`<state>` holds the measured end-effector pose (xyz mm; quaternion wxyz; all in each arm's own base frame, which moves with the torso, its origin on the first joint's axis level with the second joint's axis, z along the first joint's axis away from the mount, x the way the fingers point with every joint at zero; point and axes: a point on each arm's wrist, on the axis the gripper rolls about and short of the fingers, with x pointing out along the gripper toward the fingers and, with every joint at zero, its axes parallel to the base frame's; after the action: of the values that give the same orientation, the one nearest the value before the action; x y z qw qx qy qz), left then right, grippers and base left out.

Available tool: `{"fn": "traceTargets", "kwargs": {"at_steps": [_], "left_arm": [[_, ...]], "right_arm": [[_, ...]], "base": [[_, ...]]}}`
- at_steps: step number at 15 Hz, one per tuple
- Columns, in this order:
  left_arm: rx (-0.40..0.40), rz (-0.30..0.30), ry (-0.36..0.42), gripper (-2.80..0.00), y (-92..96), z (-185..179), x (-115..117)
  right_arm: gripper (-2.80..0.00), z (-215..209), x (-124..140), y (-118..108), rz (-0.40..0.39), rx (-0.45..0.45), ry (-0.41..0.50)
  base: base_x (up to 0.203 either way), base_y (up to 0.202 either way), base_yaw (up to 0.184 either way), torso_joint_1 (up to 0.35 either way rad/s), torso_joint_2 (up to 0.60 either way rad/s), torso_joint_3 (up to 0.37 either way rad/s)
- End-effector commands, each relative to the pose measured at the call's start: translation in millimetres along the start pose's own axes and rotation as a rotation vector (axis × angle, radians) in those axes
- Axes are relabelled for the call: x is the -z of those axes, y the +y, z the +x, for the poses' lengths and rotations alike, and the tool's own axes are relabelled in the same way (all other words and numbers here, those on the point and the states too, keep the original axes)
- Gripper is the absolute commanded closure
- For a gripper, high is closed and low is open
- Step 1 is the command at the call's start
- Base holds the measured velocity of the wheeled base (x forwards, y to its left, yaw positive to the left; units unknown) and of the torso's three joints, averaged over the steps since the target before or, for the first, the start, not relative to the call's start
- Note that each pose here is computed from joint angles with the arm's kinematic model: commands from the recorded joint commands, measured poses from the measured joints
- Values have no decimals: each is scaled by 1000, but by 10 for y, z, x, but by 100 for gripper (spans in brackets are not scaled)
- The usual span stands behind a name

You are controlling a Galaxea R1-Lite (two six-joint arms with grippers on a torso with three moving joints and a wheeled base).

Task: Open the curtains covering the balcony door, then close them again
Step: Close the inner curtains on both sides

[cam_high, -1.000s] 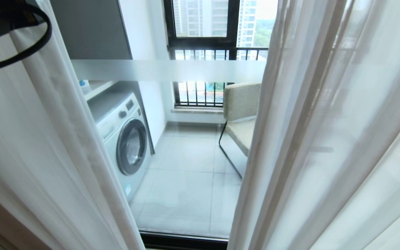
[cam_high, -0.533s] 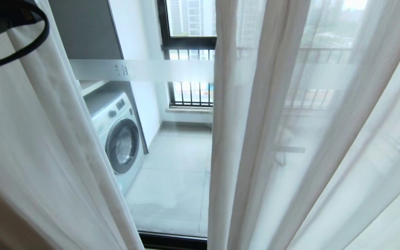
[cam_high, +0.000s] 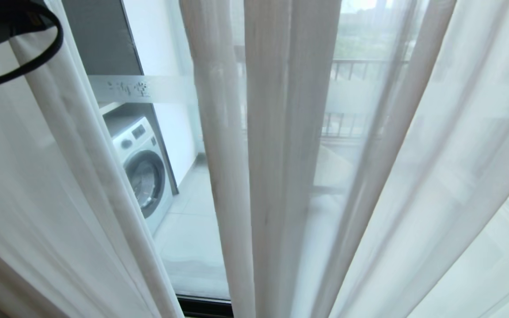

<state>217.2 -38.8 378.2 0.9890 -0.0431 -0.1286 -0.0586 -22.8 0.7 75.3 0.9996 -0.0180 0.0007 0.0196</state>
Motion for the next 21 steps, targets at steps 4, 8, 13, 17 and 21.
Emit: {"fn": "traceTargets", "kwargs": {"at_steps": [4,8,13,17,21], "left_arm": [[-1,0,1,0,0,8,8],[-3,0,4,0,4,13,17],[-3,1,8,0,4,22,31],[-3,0,8,0,4,21,30],[-1,0,5,0,0,12,21]], "right_arm": [[0,0,0,0,-1,0,-1],[0,0,0,0,-1,-1,-1],[0,0,0,0,-1,0,-1],[0,0,0,0,-1,-1,-1],[0,0,0,0,-1,-1,-1]], "base": [[0,-190,1,0,2,1],[0,-189,1,3,2,1],[0,-190,2,3,3,4],[0,-192,-1,2,2,3],[0,-192,0,3,2,4]]}}
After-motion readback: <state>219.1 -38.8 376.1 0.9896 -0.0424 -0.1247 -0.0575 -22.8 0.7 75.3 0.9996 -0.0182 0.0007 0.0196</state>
